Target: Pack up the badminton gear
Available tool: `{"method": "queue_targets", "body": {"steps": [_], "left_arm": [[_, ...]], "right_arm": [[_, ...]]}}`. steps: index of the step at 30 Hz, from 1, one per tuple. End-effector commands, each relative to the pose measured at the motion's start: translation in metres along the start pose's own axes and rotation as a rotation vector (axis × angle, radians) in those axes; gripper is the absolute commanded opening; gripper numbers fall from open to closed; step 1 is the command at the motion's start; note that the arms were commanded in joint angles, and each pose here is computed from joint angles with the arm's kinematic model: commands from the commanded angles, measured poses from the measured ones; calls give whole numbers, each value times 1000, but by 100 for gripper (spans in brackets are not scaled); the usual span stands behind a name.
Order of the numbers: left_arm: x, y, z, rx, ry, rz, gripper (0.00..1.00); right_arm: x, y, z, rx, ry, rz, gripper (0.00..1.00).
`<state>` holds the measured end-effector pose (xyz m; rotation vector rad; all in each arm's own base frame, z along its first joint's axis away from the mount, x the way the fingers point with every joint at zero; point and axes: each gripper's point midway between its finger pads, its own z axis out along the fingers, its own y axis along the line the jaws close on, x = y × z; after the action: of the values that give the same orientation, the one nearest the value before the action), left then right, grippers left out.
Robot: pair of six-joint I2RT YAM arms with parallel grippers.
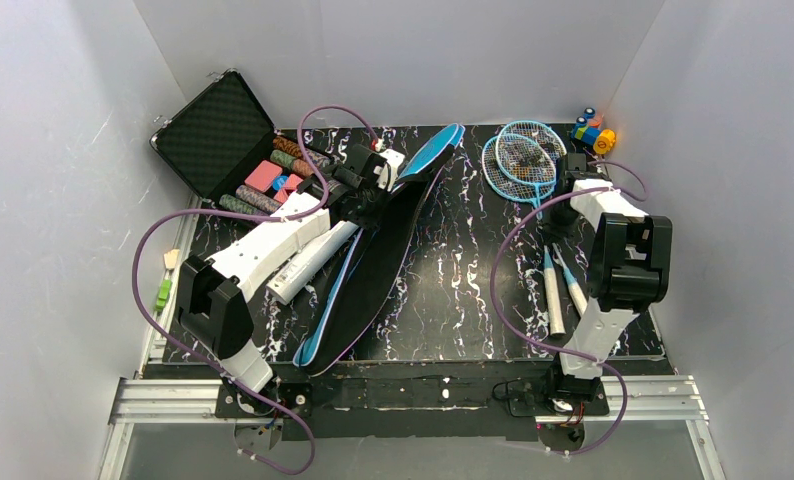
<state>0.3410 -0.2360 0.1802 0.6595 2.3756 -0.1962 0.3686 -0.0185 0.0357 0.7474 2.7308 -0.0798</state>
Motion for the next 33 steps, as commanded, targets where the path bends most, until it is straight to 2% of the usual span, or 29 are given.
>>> {"method": "queue_targets", "body": {"steps": [1, 8, 13, 16, 17, 20, 21, 23, 26, 33], "left_arm": [[-29, 4, -32, 3, -118, -24, 0], [-30, 5, -33, 2, -123, -26, 0], [-31, 5, -33, 3, -127, -25, 0], [-30, 5, -33, 0, -126, -25, 0], [-30, 5, -33, 1, -125, -24, 0], [-30, 5, -34, 5, -127, -24, 0], [-30, 4, -33, 6, -125, -24, 0], [-31, 4, -34, 8, -127, -24, 0], [-30, 4, -34, 9, -127, -24, 0], [-31, 5, -34, 6, -130, -22, 0]], "right_arm": [[7, 11, 2, -39, 16, 10, 1], [7, 18, -34, -120, -50, 18, 1], [42, 35, -40, -189, -3, -19, 1], [56, 36, -39, -170, 4, -44, 1], [54, 33, -38, -150, -5, -44, 4], [33, 15, -38, -58, -57, -35, 52], [26, 11, -39, -40, -71, -26, 60], [13, 7, -40, -35, -88, -12, 65], [5, 9, -38, -34, -93, -21, 66], [2, 3, -13, -19, -41, -2, 61]]}}
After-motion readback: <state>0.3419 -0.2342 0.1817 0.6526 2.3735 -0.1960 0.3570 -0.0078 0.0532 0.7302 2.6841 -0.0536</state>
